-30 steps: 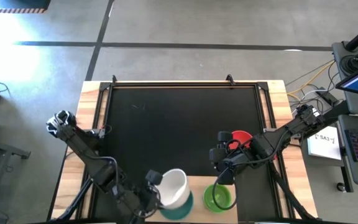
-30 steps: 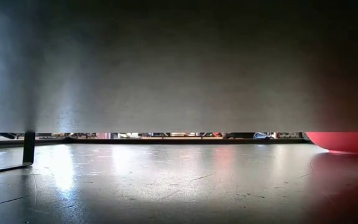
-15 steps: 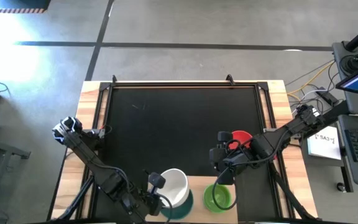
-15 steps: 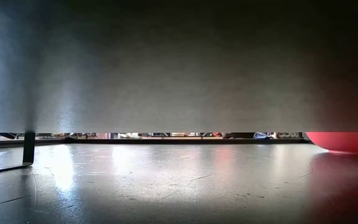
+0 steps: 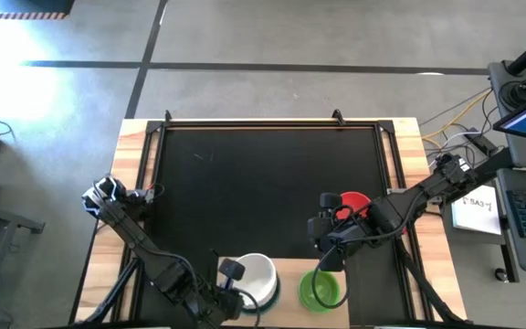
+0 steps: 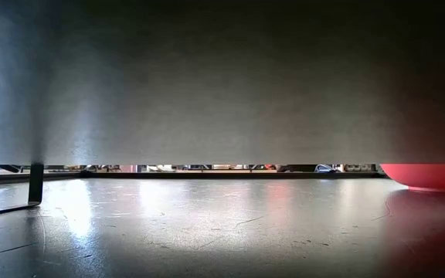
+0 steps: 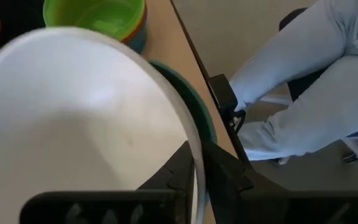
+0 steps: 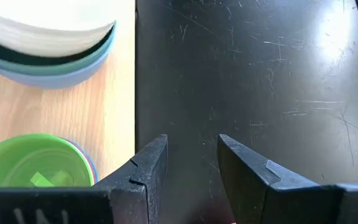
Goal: Place and stack bowls onto a shelf
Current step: Stack the big white bowl on top of the big green bowl on the shelf, then stack the big orange bowl on top of the big white bowl on the shelf
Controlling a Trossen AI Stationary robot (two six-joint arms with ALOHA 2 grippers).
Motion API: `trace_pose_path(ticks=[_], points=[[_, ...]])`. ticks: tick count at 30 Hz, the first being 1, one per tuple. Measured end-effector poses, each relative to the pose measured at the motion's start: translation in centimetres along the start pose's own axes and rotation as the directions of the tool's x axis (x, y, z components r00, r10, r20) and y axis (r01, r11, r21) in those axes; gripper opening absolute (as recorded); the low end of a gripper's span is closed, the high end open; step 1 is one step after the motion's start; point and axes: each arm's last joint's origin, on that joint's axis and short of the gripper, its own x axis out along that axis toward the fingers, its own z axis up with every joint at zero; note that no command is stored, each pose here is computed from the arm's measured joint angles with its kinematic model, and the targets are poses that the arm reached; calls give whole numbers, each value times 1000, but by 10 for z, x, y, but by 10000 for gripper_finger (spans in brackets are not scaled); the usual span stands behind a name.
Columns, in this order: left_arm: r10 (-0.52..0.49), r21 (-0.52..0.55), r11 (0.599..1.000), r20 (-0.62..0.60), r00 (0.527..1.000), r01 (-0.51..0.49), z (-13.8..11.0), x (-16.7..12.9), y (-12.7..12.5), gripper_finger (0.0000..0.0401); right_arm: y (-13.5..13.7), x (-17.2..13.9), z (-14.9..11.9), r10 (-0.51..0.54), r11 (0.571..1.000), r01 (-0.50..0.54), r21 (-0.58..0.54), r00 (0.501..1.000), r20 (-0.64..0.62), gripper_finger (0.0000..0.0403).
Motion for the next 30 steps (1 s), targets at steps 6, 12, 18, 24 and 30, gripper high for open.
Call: trace_pose_path(ticks=[6, 12, 18, 24, 30], points=[[-6, -45, 999, -3, 1000, 6, 0, 0, 0, 46, 0, 0, 0, 0, 1000, 0, -1, 1000, 0, 130], [-14, -55, 998, 22, 1000, 16, 2, 0, -1, 81, 0, 0, 0, 0, 1000, 0, 0, 1000, 0, 130], [-7, -42, 999, 54, 998, 10, 6, -1, -1, 95, 0, 0, 0, 0, 1000, 0, -1, 1000, 0, 130], [135, -37, 991, 95, 986, -132, 18, -11, 9, 96, 0, 0, 0, 0, 1000, 0, 0, 1000, 0, 130], [288, -84, 955, 59, 956, -283, 23, -24, 23, 96, 0, 0, 0, 0, 1000, 0, -1, 1000, 0, 130]])
